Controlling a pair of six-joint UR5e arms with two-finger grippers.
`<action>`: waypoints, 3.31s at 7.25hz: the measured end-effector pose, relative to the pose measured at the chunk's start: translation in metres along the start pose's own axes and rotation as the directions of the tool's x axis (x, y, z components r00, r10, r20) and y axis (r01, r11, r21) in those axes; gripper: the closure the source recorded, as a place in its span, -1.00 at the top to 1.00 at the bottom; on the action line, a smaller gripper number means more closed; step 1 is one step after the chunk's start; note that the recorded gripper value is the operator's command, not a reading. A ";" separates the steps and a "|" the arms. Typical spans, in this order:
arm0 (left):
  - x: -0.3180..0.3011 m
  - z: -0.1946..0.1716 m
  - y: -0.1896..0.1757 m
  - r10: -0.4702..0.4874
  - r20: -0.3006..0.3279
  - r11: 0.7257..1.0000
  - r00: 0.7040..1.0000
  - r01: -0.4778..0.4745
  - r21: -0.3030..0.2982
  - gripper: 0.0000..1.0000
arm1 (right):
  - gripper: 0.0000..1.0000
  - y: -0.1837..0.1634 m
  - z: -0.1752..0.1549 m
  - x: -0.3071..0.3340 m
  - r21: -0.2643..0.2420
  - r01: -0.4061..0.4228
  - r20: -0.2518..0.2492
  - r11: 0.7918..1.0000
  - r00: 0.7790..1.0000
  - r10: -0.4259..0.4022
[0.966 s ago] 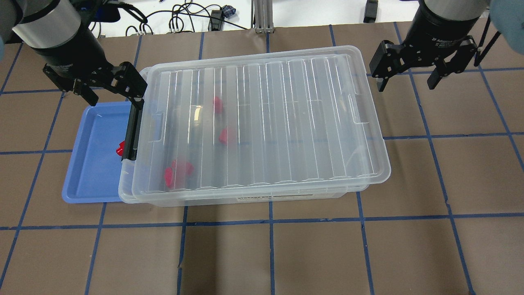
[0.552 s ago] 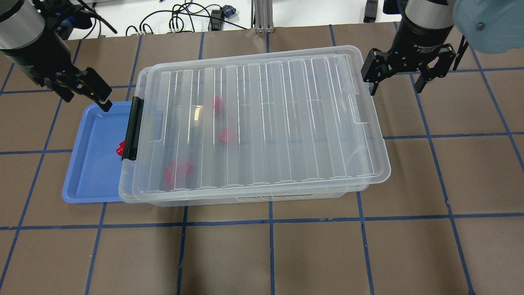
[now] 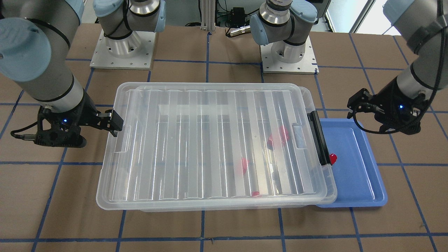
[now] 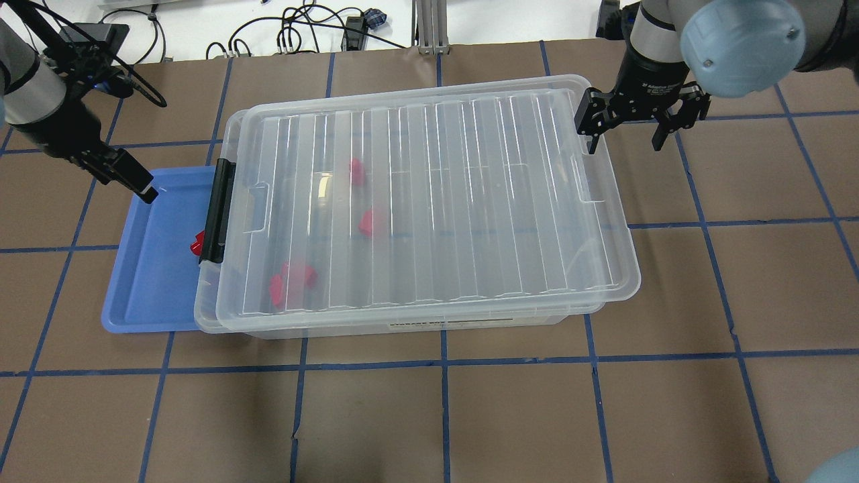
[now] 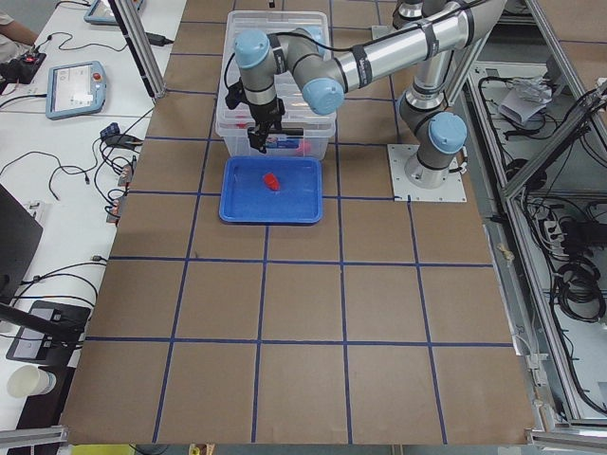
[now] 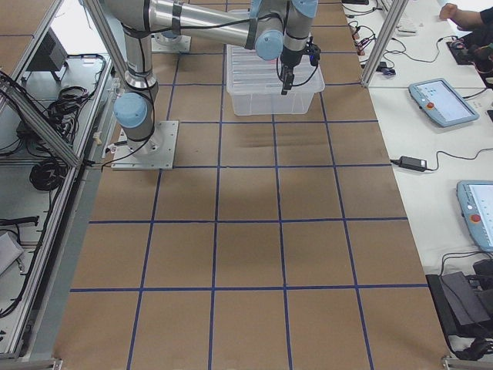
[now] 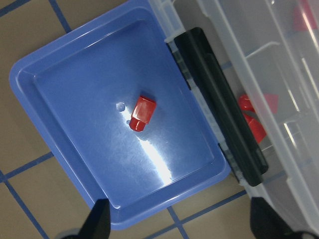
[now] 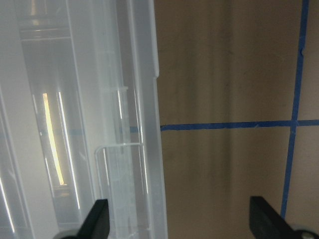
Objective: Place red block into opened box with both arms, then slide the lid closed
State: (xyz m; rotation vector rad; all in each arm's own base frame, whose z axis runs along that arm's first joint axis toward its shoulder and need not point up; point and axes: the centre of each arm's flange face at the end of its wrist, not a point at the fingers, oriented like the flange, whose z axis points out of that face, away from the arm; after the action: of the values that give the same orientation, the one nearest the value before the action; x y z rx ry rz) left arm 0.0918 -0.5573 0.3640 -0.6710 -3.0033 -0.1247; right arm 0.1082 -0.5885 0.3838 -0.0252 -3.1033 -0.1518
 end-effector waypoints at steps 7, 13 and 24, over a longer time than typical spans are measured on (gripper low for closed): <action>-0.032 0.134 -0.005 0.103 -0.131 0.995 0.986 -0.100 0.030 1.00 | 1.00 -0.022 0.028 0.021 -0.021 -0.025 0.008 0.999 1.000 0.025; -0.014 0.178 -0.015 0.102 -0.136 0.994 0.985 -0.097 0.042 0.73 | 1.00 -0.028 0.036 0.031 -0.031 -0.028 0.008 0.999 1.000 0.028; -0.019 0.061 -0.026 0.041 -0.097 0.999 0.994 -0.040 0.016 -0.99 | 1.00 -0.040 0.028 0.141 0.027 -0.054 0.012 0.998 0.999 0.053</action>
State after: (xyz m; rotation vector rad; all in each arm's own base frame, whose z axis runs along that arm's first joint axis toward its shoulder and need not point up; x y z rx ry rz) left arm 0.0953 -0.5837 0.3005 -0.7025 -2.8936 -0.1304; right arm -0.0343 -0.6238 0.3571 -0.1085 -3.1118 -0.1076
